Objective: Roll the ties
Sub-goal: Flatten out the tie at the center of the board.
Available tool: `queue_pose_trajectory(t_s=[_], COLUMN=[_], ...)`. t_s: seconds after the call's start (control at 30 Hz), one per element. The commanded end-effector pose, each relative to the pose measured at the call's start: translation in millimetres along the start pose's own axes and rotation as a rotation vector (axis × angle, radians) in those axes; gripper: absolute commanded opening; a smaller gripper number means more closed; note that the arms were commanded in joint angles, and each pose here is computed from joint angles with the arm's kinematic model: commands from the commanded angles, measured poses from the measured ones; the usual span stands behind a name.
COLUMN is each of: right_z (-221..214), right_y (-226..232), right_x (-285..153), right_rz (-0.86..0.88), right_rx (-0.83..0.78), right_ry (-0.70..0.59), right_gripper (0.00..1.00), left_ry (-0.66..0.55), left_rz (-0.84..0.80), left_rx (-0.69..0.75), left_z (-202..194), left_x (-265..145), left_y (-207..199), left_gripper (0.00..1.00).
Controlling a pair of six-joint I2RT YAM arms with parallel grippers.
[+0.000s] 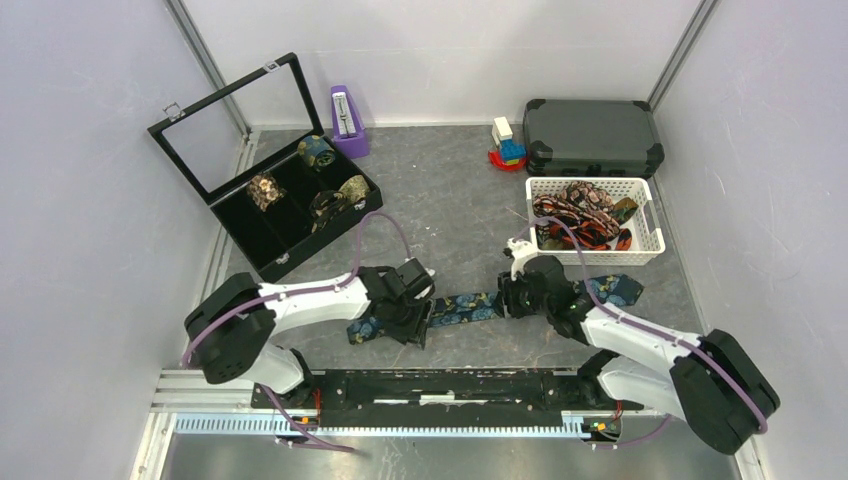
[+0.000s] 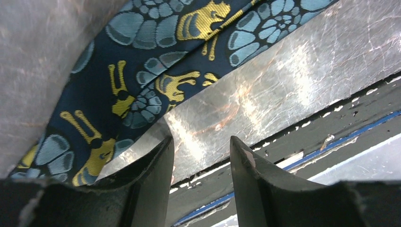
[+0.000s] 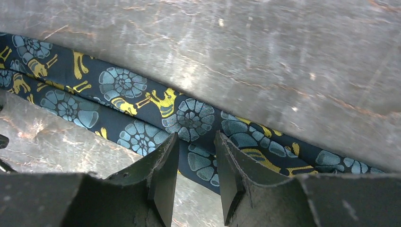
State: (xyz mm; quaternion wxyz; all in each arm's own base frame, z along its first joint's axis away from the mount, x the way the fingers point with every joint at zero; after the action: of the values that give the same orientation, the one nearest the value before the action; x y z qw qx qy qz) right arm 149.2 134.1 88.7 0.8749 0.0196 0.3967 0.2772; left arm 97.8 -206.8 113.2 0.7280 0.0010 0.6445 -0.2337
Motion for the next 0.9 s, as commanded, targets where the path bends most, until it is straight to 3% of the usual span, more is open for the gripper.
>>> queue_pose_trajectory(t_s=[0.0,0.17,0.23,0.5,0.67,0.87], right_z=[-43,-48,-44,-5,9,26], right_y=[-22,-33,-34,-23,-19,-12], right_x=[-13,-23,-27,-37,-37,-41], right_rz=[-0.125,-0.245,-0.264,-0.219,-0.177,-0.131], right_rx=[0.044,0.128,0.155,0.123,0.101,0.097], right_ry=[0.157,0.112,0.079,0.006,-0.036,-0.101], right_gripper=[0.41,0.41,0.41,0.41,0.41,0.41], left_ry=[-0.024,-0.079,-0.112,-0.364,-0.497,-0.545], left_rz=[-0.054,-0.086,-0.076,0.091,0.218,0.260], left_rx=[0.133,0.120,0.080,-0.217,-0.410,-0.592], left_z=[21,26,24,-1,-19,-28], left_x=[-6,-23,-32,-81,-96,-77], left_y=[-16,-24,-24,2,29,44], left_gripper=[0.54,0.58,0.65,0.83,0.82,0.74])
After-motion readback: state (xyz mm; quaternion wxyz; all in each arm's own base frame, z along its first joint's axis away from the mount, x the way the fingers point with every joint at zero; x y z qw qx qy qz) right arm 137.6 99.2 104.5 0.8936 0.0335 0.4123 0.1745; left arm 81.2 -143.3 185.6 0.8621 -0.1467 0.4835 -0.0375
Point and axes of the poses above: each gripper's point midway between its finger pads, its own x axis out along the fingers, its own y axis along the line the jaws close on, z = x × y, the point moved 10 cm from there along -x, back along the fingers, and after that the axes turned 1 degree about -x, right-handed, at the moved point
